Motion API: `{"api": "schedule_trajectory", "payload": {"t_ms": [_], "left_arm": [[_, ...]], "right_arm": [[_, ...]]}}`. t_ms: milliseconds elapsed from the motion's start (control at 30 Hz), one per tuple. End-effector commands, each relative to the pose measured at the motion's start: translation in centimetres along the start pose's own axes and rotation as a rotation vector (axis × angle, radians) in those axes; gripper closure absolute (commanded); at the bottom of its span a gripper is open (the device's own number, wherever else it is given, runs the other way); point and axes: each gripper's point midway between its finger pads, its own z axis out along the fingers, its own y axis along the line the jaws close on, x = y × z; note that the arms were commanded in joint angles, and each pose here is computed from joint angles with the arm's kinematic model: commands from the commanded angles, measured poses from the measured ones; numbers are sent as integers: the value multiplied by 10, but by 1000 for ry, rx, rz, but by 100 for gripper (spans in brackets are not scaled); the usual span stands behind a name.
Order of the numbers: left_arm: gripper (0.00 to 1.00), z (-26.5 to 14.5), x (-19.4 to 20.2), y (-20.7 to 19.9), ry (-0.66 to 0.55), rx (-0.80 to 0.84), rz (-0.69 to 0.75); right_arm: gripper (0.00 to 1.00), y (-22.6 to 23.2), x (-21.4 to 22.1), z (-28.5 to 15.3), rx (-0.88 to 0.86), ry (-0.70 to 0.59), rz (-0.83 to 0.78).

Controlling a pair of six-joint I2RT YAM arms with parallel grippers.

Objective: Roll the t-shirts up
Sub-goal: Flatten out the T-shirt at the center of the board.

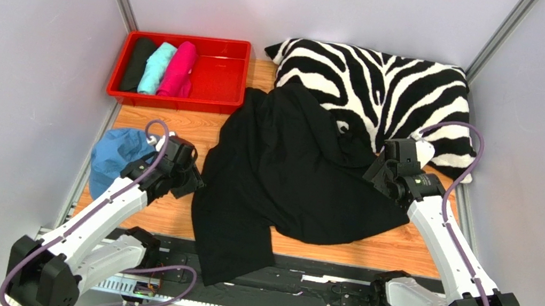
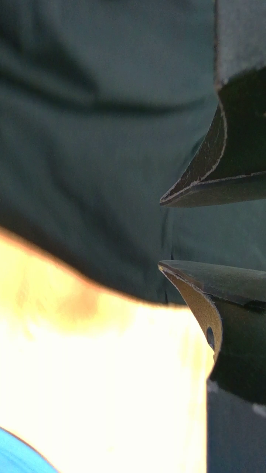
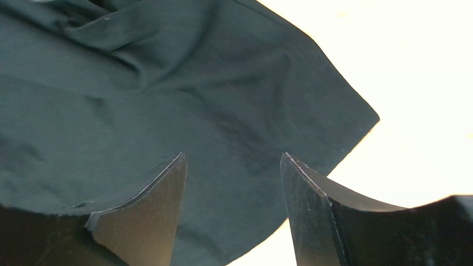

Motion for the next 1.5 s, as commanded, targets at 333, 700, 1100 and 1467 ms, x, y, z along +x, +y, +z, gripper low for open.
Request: {"api": "schedule_trajectory", "payload": {"t_ms": [333,700,1100,1467], "left_arm": [[61,35,24,36,39,-184,-162],[61,44,38,49,96,-270,-170],[60,54,34,46,113,-314,-143],[100,55,-5,25,11,-304,-63]], "right_arm": [[34,-19,-2,10,1,-6,133],[34,-22,0,17,14,4,143],[31,-21,1,26,15,29,145],[28,-17,6,33,8,72,130]]}}
